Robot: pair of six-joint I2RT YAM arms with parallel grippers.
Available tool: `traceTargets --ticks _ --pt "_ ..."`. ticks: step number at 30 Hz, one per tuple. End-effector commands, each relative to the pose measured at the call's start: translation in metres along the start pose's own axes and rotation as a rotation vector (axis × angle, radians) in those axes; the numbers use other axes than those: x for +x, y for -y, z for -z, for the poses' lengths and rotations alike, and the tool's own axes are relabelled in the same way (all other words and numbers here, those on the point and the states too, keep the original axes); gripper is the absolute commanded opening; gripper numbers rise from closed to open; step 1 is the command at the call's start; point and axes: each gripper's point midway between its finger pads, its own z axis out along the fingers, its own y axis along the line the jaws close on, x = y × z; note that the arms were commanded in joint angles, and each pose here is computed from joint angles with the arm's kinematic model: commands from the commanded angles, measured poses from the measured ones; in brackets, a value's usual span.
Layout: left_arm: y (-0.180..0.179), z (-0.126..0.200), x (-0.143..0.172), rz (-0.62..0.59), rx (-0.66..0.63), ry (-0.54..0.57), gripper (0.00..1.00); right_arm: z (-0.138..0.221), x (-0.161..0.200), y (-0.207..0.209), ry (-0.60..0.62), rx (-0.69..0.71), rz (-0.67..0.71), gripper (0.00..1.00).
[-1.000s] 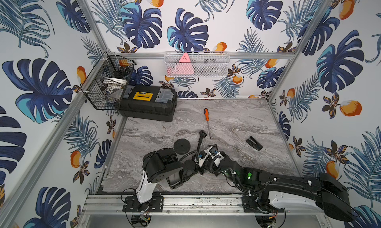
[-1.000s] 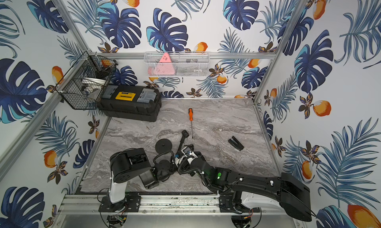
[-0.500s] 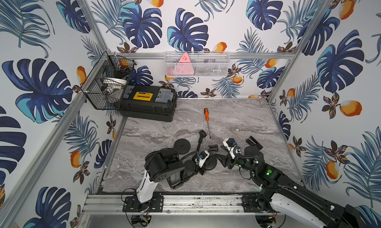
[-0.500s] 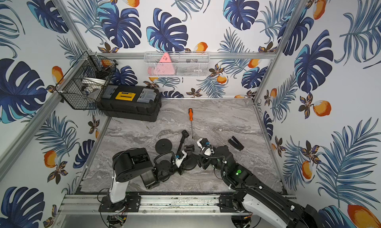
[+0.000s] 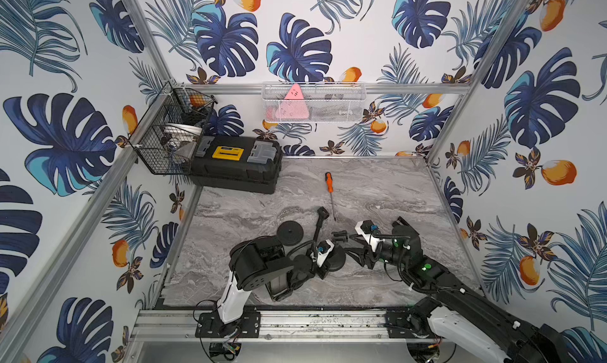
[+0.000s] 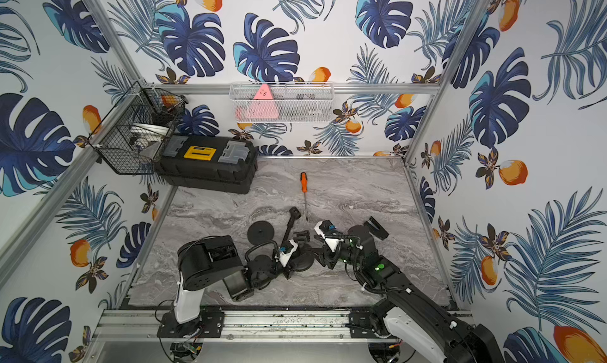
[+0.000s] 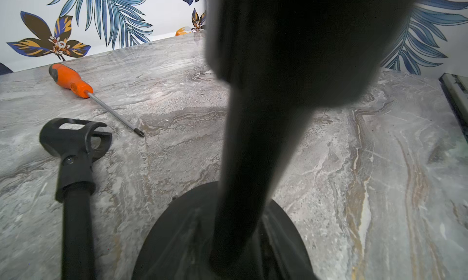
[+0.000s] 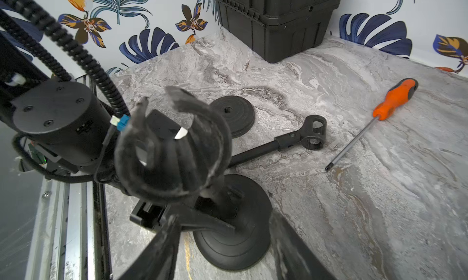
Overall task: Assemble a microphone stand
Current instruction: Screw the microphone stand pole into the microphone stand base.
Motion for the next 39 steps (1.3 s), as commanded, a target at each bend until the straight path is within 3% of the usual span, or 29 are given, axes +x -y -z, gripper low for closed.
traceTargets --ticks 1,10,26,39 --pt "-0.005 0.001 -0.010 0.021 -0.027 0.036 0.56 0.001 -0.012 -0.008 0.048 -0.059 0.032 0.61" --pt "-0.011 0.002 -0.026 0.019 -0.044 0.075 0.55 0.005 -0.008 -0.007 0.056 -0.057 0.017 0.62" --pt "-0.015 0.002 -0.025 0.031 -0.028 0.070 0.30 -0.008 -0.009 -0.008 0.030 -0.145 0.093 0.57" --pt "-0.015 0.002 -0.017 0.040 -0.025 0.052 0.26 -0.027 -0.014 -0.008 0.017 -0.243 0.167 0.63"
